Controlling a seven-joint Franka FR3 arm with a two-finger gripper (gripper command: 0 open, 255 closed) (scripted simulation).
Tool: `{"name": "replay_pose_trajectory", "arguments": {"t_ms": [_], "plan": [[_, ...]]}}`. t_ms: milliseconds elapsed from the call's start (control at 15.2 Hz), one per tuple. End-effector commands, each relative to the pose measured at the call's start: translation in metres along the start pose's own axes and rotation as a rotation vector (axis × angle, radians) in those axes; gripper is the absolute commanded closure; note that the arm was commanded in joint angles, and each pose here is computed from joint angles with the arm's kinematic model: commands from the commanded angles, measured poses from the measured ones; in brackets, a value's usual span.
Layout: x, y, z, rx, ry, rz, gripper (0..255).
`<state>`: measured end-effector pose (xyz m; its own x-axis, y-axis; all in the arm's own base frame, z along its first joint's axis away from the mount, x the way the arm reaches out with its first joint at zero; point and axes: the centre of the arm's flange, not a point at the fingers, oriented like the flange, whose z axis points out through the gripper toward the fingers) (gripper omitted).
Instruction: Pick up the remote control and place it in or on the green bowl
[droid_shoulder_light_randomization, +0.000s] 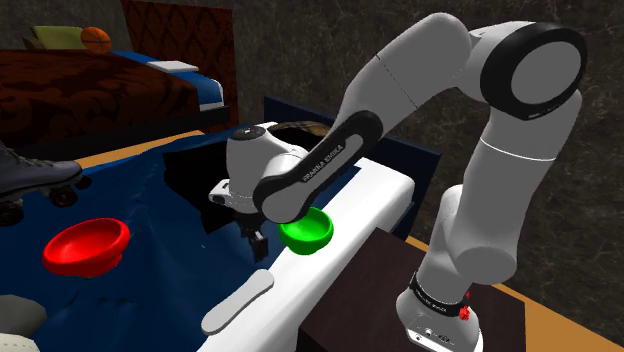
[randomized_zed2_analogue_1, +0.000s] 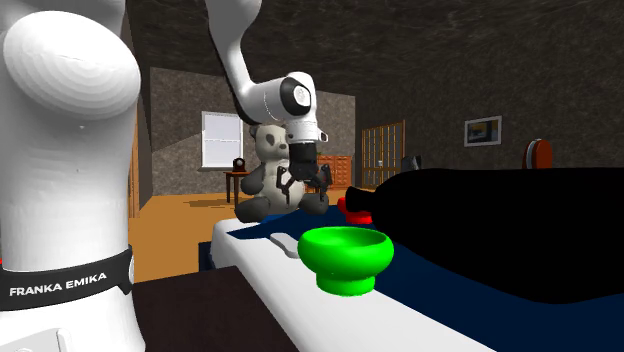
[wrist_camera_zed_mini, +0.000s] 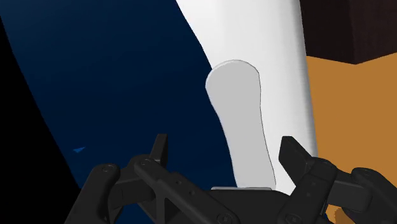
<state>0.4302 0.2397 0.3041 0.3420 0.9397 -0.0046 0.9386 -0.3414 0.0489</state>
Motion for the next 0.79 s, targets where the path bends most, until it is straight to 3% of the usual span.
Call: {"name": "replay_pose_trajectory", "arguments": {"t_ms": [0,396,726], "plan": [[0.013,-0.01,0.022,0.007,0.002,-0.068,0],[0.052,-0.043,0.081,0.026,0.003,-0.266,0],[0.053,-0.045,0.104,0.027,0.003,-0.273,0]]}}
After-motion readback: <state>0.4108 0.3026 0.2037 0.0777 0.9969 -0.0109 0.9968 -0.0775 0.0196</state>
